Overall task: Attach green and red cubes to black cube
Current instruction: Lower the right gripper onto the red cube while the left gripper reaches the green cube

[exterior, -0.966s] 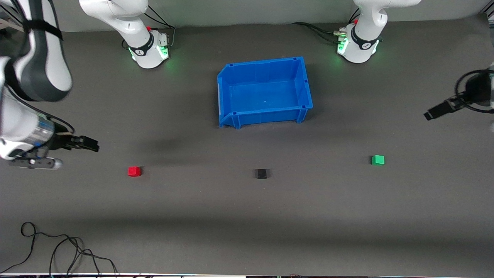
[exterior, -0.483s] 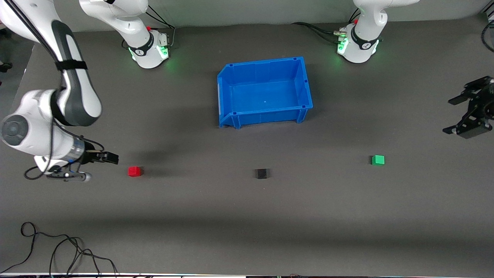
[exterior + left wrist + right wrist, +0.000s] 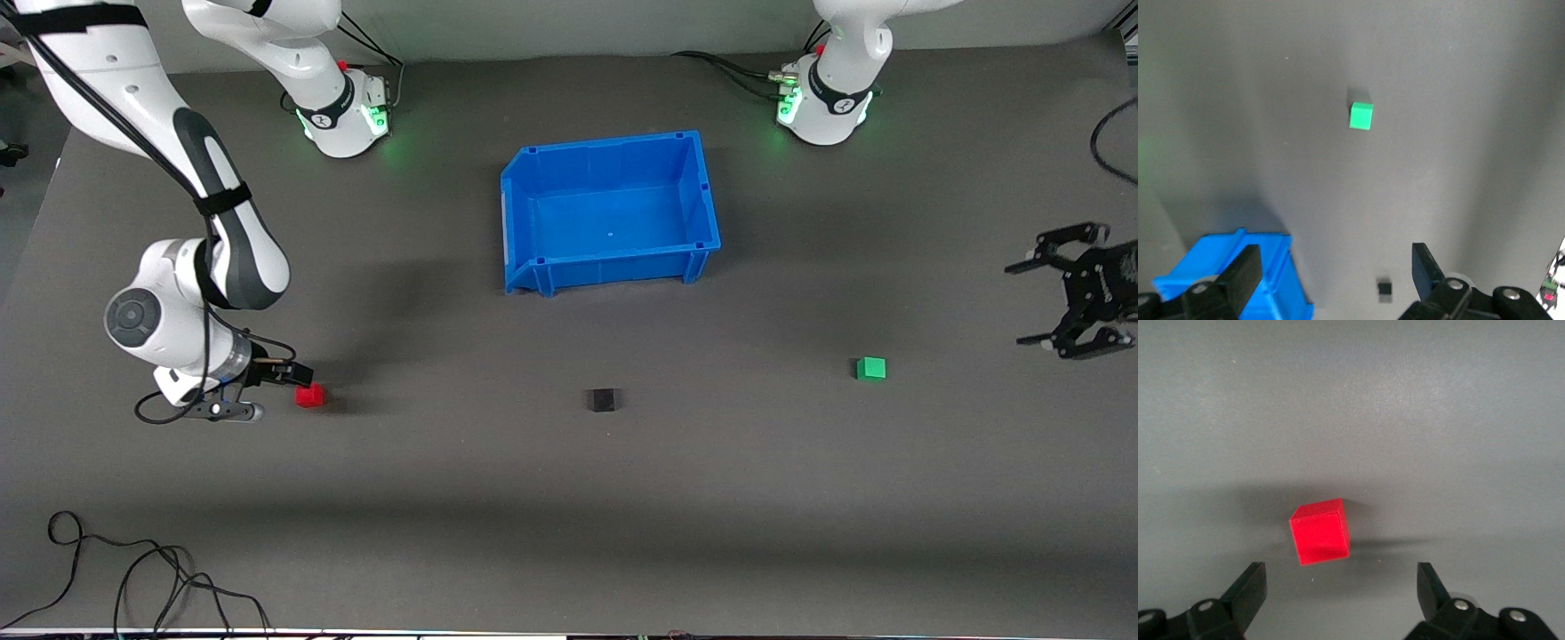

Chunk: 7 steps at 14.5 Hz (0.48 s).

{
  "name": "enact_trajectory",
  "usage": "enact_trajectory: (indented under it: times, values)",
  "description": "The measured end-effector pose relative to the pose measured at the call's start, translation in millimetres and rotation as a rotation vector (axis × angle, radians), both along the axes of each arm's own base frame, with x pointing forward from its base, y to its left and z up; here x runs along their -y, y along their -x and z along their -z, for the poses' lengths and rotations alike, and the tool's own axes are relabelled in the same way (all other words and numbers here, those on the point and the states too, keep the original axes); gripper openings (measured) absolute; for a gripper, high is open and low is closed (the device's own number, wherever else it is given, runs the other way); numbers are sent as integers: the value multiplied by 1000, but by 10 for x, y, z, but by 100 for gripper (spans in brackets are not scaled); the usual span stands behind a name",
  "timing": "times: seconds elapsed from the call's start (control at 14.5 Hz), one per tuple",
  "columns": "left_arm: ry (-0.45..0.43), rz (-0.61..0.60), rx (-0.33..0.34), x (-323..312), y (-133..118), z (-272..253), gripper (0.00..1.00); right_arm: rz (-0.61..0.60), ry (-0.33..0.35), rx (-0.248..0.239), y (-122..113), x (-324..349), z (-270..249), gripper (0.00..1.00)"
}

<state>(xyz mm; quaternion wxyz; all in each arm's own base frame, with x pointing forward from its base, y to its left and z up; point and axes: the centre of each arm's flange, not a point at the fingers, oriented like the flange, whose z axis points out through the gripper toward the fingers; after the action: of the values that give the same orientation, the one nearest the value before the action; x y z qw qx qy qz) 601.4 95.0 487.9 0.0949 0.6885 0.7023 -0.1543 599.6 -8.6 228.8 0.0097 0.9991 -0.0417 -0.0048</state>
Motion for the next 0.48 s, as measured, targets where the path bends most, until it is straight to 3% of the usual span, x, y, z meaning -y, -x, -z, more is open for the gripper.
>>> enact_trajectory:
  times: [0.21,0.48]
  values:
    - [53,-37,34,-21,-28,669,100,13,-10,-10,11,-5,161,100]
    - [115,-37,83,-200,118,1464,100,9,-14,-1,5,-49,286,100]
